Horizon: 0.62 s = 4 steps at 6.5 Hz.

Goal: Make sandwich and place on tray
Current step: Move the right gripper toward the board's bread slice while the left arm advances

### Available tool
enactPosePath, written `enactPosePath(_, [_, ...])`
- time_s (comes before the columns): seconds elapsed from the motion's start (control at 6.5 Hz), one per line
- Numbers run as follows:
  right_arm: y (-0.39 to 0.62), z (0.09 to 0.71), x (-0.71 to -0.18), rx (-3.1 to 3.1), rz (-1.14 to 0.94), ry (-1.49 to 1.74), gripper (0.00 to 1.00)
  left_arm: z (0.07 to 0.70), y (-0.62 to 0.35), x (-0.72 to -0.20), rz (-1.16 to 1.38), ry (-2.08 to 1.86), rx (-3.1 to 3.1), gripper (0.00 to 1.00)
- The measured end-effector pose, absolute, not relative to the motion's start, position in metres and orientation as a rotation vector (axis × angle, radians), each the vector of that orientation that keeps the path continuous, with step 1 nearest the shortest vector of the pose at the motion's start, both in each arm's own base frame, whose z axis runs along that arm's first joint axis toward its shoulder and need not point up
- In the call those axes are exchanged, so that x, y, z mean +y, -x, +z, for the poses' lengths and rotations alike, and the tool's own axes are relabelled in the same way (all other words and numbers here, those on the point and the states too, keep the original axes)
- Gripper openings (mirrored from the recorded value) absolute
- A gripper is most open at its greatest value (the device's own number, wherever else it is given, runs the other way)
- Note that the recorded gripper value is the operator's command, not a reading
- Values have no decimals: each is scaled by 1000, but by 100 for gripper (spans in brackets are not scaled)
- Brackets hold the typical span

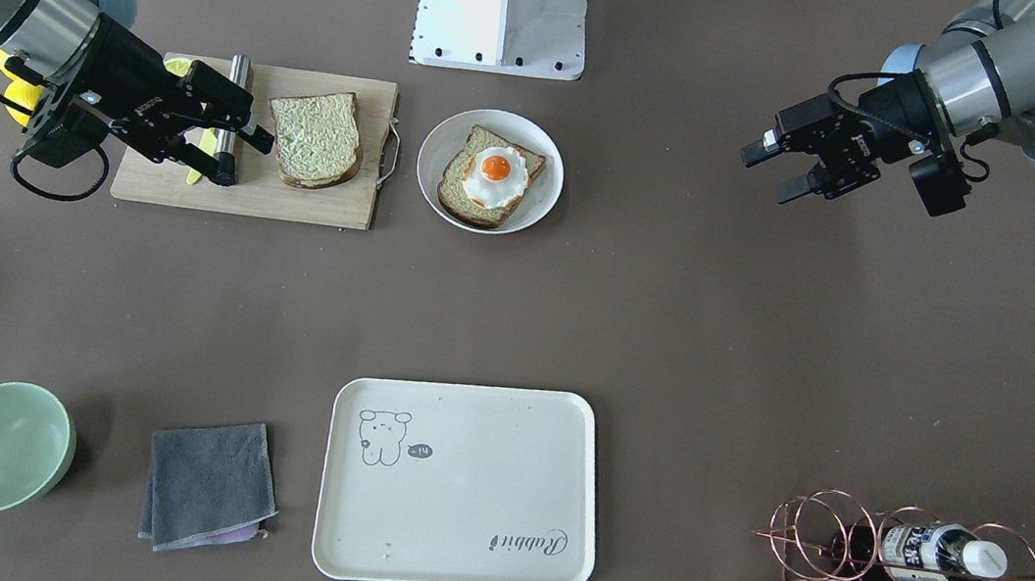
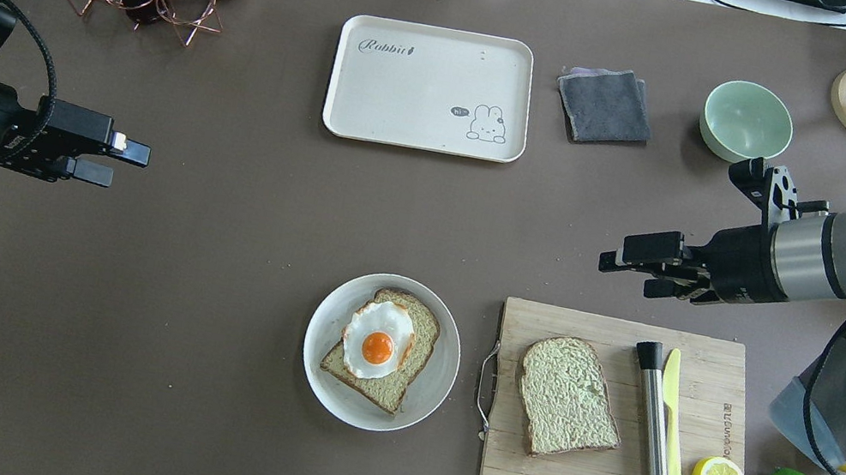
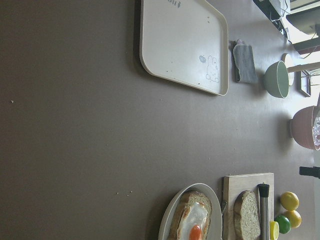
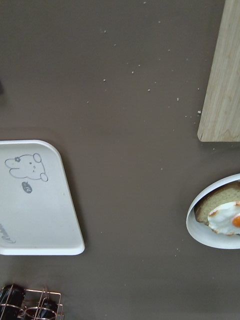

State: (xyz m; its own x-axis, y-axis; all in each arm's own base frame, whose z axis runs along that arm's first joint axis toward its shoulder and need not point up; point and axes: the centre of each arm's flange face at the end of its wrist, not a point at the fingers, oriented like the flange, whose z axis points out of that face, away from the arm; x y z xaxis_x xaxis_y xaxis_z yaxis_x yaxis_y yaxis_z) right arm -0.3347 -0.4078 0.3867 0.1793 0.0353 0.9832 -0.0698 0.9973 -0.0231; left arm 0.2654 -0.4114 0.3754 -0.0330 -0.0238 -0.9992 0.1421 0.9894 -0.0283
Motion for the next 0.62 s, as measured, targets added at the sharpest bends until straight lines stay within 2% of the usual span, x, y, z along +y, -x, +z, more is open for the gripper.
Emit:
enactPosePath(0.15, [342,399,-394,-1368,73,-12,93,376,-266,-411,-137,-95,1598,98])
enactPosePath(0.46, [361,411,-371,-1343,58,5,91,376,-269,-410,-137,-95,1599,98])
enactPosePath(0.62, [375,416,-357,-1329,50,1,81,376,-269,-410,-136,-93,1598,98])
